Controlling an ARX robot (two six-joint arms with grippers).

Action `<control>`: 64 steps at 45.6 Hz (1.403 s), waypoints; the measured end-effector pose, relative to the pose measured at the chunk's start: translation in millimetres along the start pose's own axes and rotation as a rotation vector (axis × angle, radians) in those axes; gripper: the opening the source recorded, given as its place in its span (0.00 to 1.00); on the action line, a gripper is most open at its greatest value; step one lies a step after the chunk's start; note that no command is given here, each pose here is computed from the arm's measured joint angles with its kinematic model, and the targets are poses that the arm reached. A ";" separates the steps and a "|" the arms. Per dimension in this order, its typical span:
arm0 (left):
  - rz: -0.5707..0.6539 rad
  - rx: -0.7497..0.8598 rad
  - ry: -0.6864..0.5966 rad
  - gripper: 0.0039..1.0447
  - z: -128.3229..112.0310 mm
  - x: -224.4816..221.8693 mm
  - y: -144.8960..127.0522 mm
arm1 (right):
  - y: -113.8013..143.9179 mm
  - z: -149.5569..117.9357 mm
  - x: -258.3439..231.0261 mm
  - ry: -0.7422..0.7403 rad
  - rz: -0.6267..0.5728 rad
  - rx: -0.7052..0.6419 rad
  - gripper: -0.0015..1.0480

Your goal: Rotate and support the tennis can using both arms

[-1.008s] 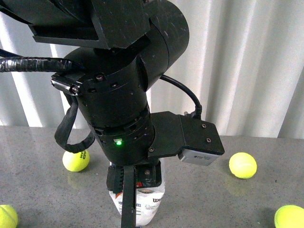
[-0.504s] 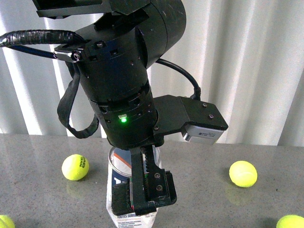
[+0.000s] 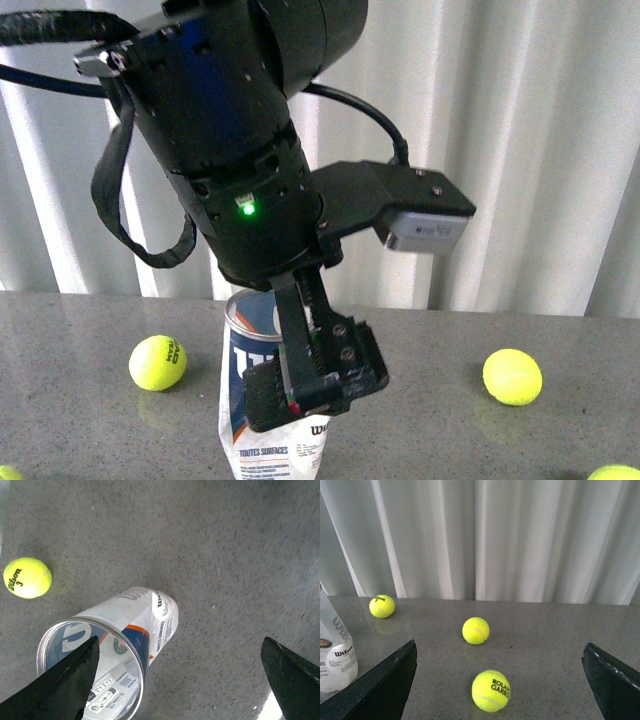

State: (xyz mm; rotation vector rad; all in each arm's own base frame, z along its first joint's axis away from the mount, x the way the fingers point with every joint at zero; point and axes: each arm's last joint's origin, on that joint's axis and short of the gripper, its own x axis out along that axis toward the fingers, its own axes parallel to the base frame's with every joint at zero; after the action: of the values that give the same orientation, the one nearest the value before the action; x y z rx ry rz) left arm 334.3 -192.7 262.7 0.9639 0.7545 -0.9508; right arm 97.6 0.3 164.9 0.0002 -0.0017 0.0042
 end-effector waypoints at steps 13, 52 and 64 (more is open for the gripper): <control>0.022 -0.447 -0.402 0.94 -9.7 -47.6 -2.5 | 0.0 0.0 0.0 0.000 0.000 0.000 0.93; 0.928 -0.965 -0.756 0.03 -169.7 -56.3 -94.6 | 0.0 0.0 0.0 0.000 0.000 0.000 0.93; 0.944 -0.971 -0.753 0.03 -197.3 -58.2 -119.4 | 0.0 0.0 0.0 0.000 0.000 0.000 0.93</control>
State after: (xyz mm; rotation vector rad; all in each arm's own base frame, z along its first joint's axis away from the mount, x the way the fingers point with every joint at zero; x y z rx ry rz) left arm 180.1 -24.1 196.5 -0.0061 0.0062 -0.0019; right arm 97.6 0.3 164.9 0.0002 -0.0017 0.0042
